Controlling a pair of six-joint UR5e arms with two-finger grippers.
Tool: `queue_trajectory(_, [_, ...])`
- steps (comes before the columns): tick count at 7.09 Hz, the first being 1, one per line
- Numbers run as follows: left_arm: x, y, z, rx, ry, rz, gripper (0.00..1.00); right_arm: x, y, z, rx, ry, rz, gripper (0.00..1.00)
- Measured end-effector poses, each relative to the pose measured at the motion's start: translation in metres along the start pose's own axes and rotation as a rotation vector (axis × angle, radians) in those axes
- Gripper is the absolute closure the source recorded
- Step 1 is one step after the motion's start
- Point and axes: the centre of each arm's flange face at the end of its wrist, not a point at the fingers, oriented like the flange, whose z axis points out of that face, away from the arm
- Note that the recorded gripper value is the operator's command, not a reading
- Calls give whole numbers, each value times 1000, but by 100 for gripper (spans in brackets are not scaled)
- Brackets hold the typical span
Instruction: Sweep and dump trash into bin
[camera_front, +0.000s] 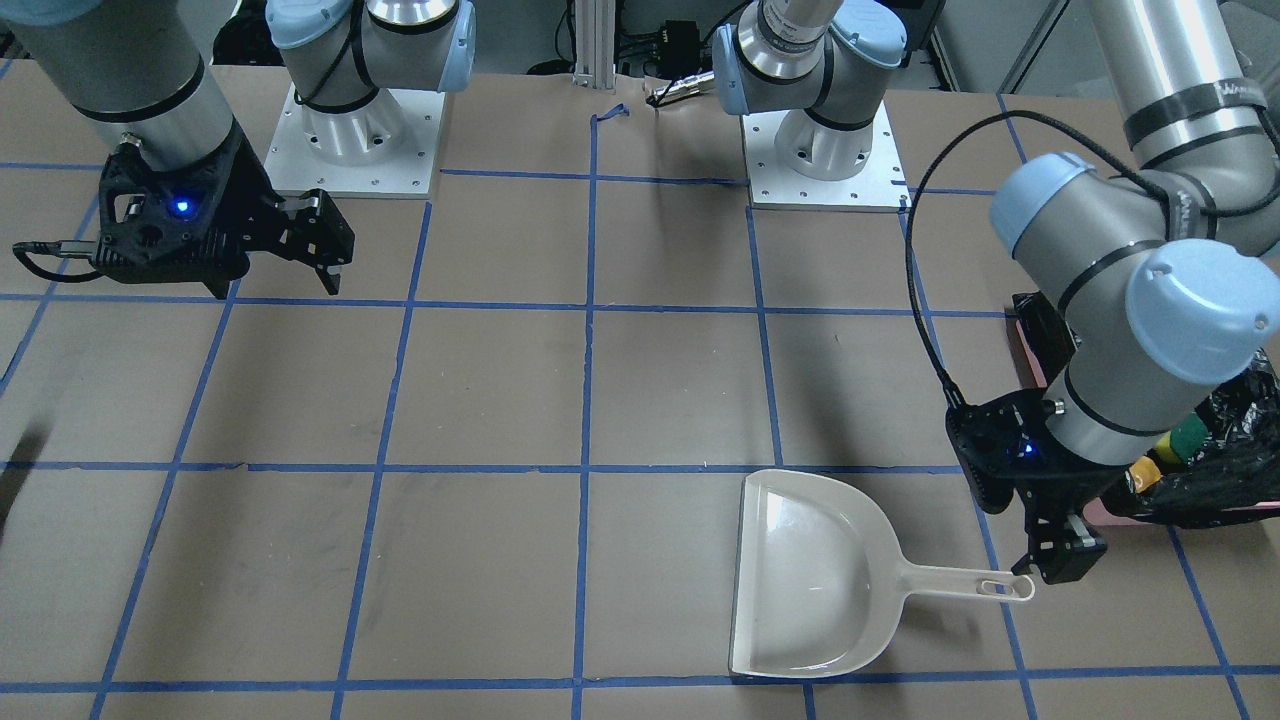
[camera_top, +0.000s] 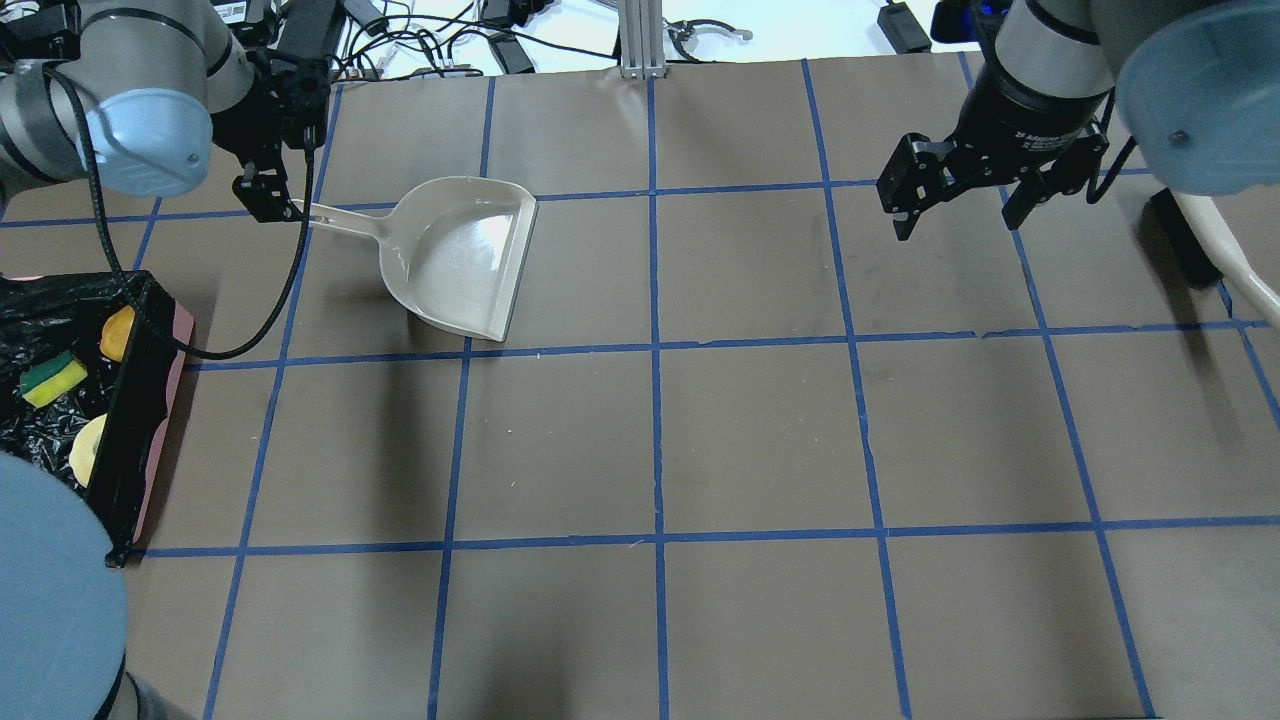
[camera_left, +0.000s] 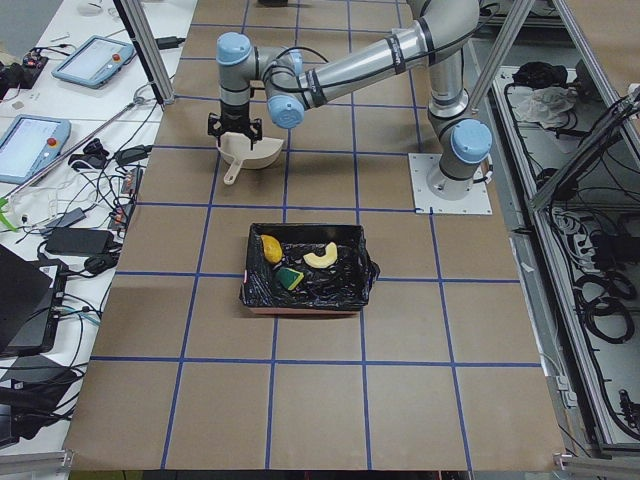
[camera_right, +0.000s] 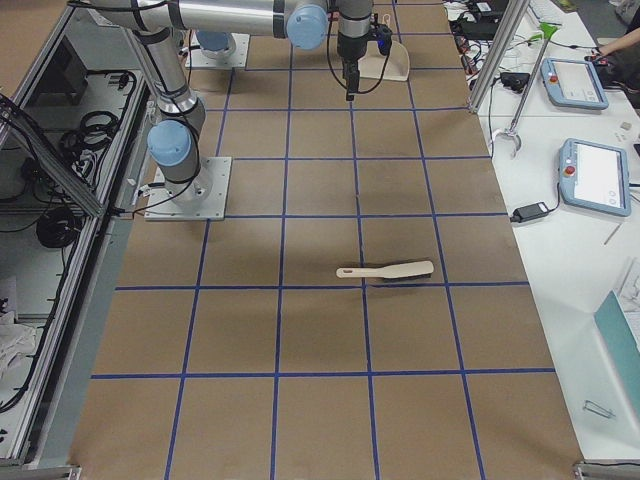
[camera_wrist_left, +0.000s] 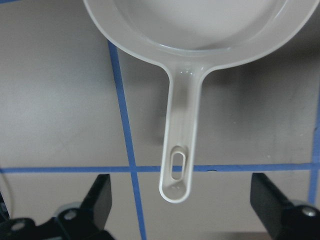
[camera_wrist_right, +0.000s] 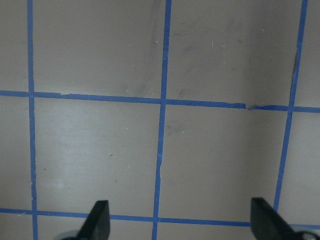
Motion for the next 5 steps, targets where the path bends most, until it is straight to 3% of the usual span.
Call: queue_trajectory(5, [88, -48, -126, 22, 2, -894, 0, 0, 1, 0, -5, -1, 7, 0])
